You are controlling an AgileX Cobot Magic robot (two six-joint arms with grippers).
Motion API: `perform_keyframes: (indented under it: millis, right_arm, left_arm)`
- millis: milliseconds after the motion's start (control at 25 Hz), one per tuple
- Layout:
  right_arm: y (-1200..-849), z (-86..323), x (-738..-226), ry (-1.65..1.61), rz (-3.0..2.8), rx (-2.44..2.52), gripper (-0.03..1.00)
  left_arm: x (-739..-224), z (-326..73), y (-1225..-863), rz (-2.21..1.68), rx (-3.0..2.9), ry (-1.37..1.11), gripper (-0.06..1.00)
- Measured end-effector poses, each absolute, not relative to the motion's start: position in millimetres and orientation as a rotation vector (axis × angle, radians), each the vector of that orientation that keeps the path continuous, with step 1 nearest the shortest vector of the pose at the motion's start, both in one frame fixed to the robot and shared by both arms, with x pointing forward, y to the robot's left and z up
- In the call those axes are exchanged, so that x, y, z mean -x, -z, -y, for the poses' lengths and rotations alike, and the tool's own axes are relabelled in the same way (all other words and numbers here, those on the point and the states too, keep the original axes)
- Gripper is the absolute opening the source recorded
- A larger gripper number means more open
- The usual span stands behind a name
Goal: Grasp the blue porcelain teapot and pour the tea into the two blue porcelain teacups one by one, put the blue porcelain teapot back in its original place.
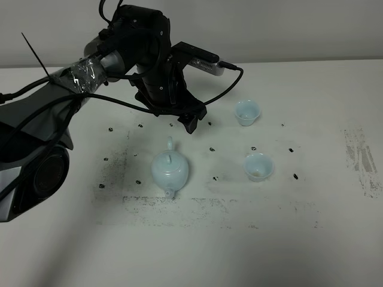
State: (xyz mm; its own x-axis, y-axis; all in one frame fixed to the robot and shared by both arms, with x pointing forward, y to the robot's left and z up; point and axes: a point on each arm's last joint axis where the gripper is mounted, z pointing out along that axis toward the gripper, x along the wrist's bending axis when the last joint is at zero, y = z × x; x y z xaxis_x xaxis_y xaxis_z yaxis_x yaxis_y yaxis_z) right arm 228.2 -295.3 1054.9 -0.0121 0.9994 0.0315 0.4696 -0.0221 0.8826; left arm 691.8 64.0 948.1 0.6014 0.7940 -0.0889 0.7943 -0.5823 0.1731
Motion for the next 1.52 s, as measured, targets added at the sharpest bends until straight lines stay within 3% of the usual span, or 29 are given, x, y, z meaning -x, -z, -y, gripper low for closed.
perform_keyframes:
  millis: [1000,1280,1520]
  right_arm:
    - [-1055,295,-228,-0.973,-1.563,-1.573,0.53]
    - [-1055,295,-228,-0.973,-1.563,-1.573,0.53]
    - [-1055,295,-228,-0.973,-1.563,-1.573,0.53]
  left_arm:
    - [-692,-64,-948,-1.367,-2.610,0.012,0.75]
    - [-684,-68,-982,-1.347,-2.573,-0.035,0.75]
    - [-658,-79,-974,-1.355,-2.666,0.056,0.75]
